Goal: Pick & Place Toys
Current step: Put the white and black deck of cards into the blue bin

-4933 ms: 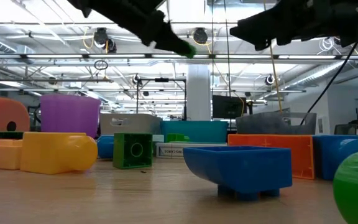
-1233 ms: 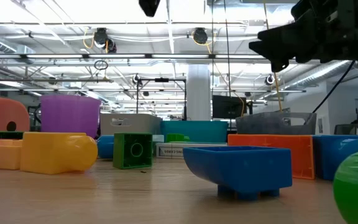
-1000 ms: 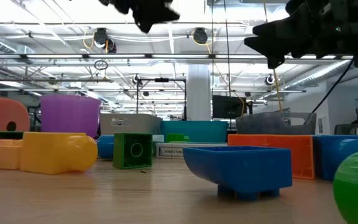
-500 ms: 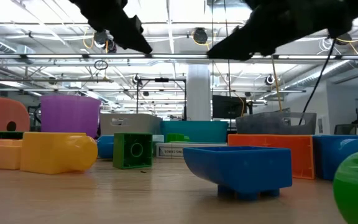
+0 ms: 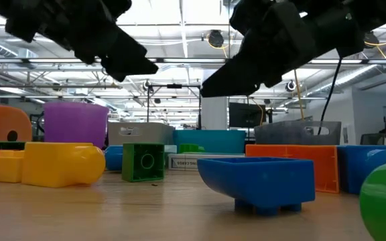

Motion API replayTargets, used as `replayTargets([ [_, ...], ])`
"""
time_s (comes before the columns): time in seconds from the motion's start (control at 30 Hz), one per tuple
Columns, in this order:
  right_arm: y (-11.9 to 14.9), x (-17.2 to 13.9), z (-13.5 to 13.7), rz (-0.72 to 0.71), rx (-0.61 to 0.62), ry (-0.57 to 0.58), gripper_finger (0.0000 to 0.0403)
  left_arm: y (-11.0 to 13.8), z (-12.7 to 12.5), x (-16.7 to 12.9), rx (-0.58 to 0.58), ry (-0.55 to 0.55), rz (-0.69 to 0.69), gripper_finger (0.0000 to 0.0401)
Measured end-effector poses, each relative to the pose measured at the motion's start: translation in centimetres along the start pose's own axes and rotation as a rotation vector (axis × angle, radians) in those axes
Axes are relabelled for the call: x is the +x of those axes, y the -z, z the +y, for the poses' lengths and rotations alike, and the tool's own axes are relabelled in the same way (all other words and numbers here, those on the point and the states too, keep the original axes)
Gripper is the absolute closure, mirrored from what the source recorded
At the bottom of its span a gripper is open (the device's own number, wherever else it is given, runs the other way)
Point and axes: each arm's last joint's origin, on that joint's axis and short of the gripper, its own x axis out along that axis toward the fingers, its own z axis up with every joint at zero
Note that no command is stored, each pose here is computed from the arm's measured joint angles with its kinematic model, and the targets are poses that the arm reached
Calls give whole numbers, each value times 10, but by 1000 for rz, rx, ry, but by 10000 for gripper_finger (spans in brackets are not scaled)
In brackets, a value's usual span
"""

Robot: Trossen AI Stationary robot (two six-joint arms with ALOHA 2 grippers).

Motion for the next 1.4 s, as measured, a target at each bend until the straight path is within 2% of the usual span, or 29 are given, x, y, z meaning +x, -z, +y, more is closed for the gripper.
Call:
replayTargets([
  [0.1,-1,0,1,-9,58,-3,236,2,0,-2,0,-25,-48,178],
  [0.4,-6,-1,0,-51,63,-8,236,2,1,-2,74,-43,-50,178],
  [0.6,-11,-2,0,-103,144,-17,229,2,1,-2,104,-27,-46,178],
  [0.73,-10,-1,-1,-88,208,-15,192,3,-1,-2,122,11,-39,178],
  [1.1,-8,-1,-2,-63,203,-8,34,6,0,-2,144,6,-6,178],
  [1.23,-8,-1,-2,-62,213,-8,7,6,3,-1,139,-4,-6,178],
  [1.4,-8,-1,-2,-62,259,-9,8,5,7,-1,116,-19,-6,178],
])
